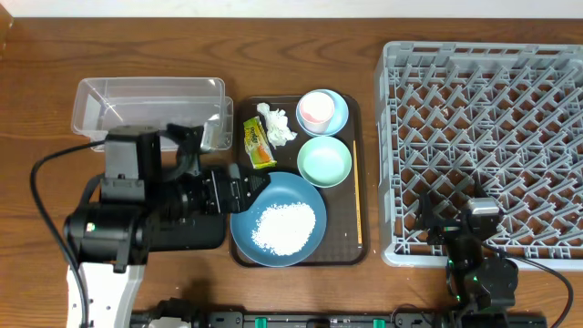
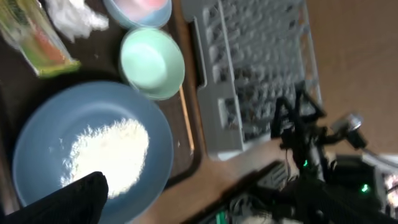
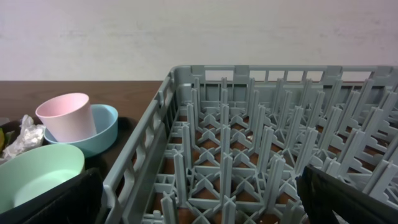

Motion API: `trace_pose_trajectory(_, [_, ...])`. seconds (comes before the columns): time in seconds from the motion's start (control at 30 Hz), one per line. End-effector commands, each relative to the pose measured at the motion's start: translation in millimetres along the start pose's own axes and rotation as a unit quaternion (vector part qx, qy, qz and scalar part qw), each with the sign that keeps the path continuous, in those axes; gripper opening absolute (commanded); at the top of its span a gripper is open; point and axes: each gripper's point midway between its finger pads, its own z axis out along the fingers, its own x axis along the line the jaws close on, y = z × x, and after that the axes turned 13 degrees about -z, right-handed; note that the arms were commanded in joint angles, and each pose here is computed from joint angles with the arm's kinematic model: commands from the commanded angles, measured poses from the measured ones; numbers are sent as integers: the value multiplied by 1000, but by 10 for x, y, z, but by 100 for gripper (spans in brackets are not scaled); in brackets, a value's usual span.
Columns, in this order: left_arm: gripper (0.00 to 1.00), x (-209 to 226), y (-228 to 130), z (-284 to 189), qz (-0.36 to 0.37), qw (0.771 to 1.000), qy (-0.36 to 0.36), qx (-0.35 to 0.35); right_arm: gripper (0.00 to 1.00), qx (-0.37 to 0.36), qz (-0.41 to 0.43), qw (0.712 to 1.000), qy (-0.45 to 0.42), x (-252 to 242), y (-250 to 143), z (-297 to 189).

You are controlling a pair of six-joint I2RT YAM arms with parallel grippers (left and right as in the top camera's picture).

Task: Sort waste into correct bins and load items into the dishwasher rack
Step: 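Move the left gripper over the blue plate of rice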

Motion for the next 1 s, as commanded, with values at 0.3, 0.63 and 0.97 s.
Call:
trace_pose_trajectory(0.3, [98, 371, -356, 424, 88, 967, 235, 35, 99, 3, -4, 1000, -1, -6, -16, 1])
trace_pose_trajectory(0.63, [98, 175, -529, 1078, 48, 974, 209, 77, 99, 3, -4, 1000, -1, -5, -17, 1])
trace_pose_trajectory(0.97, [99, 585, -779, 1566, 24, 946, 280, 164, 99, 3, -4, 1000, -1, -6, -16, 1])
